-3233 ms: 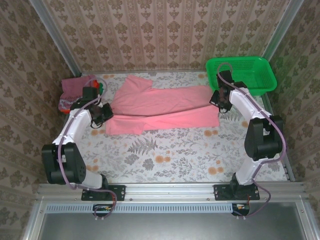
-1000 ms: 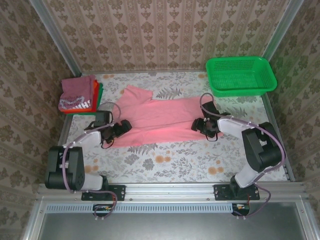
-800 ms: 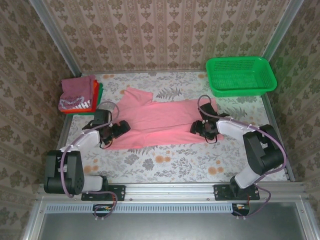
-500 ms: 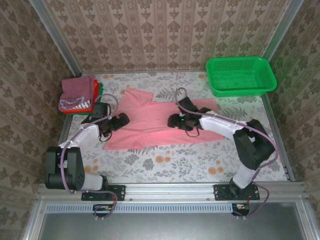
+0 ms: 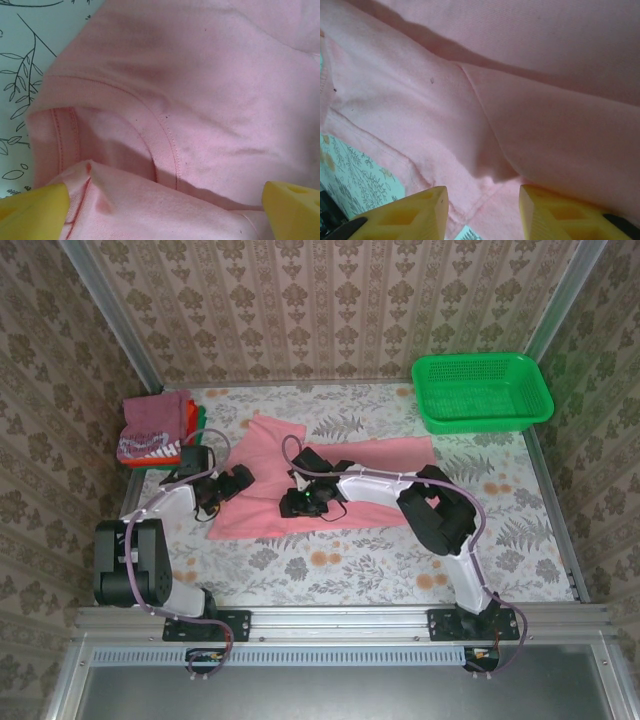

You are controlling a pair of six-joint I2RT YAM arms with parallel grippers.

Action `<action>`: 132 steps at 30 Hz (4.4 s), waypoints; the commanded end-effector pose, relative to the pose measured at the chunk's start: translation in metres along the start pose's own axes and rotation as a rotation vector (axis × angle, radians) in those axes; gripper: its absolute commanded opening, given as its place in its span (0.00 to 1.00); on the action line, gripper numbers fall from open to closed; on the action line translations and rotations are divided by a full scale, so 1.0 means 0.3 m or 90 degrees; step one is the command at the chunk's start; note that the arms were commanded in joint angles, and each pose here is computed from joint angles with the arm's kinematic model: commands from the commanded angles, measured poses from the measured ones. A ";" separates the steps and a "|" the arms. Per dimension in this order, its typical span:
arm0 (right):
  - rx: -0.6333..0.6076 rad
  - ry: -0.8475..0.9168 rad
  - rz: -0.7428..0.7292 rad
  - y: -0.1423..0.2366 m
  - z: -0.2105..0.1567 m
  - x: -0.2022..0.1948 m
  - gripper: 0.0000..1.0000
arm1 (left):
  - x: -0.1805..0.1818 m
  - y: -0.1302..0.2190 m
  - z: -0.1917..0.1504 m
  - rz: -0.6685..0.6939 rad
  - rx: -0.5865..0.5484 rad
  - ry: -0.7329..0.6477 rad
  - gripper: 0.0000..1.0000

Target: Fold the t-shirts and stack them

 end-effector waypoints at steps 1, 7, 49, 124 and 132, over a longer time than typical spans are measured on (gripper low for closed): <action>0.034 -0.006 0.006 -0.016 0.001 -0.011 0.34 | 0.004 0.002 0.004 -0.007 0.000 0.009 1.00; 0.037 -0.021 0.001 -0.034 0.008 -0.032 0.19 | 0.015 -0.003 -0.001 -0.003 0.002 0.010 1.00; -0.088 0.004 -0.016 0.076 0.101 -0.035 0.00 | -0.013 0.058 0.015 -0.020 -0.034 -0.011 1.00; -0.378 -0.043 -0.267 0.647 -0.209 -0.332 1.00 | -0.339 0.023 0.274 -0.061 -0.030 -0.653 1.00; -0.368 -0.051 -0.270 0.634 -0.227 -0.348 0.99 | -0.402 -0.158 0.374 -0.073 0.101 -0.707 0.66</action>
Point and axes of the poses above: each hand's point on the last joint's axis, 136 mm out from that joint toward the fingers, its own y axis back along the fingers, its own x axis along the line the jaws close on, z = x × y, the point moved 9 cm from there along y, back along the fingers, and after that the axes turned 12 degrees about y, right-handed, at the moved point
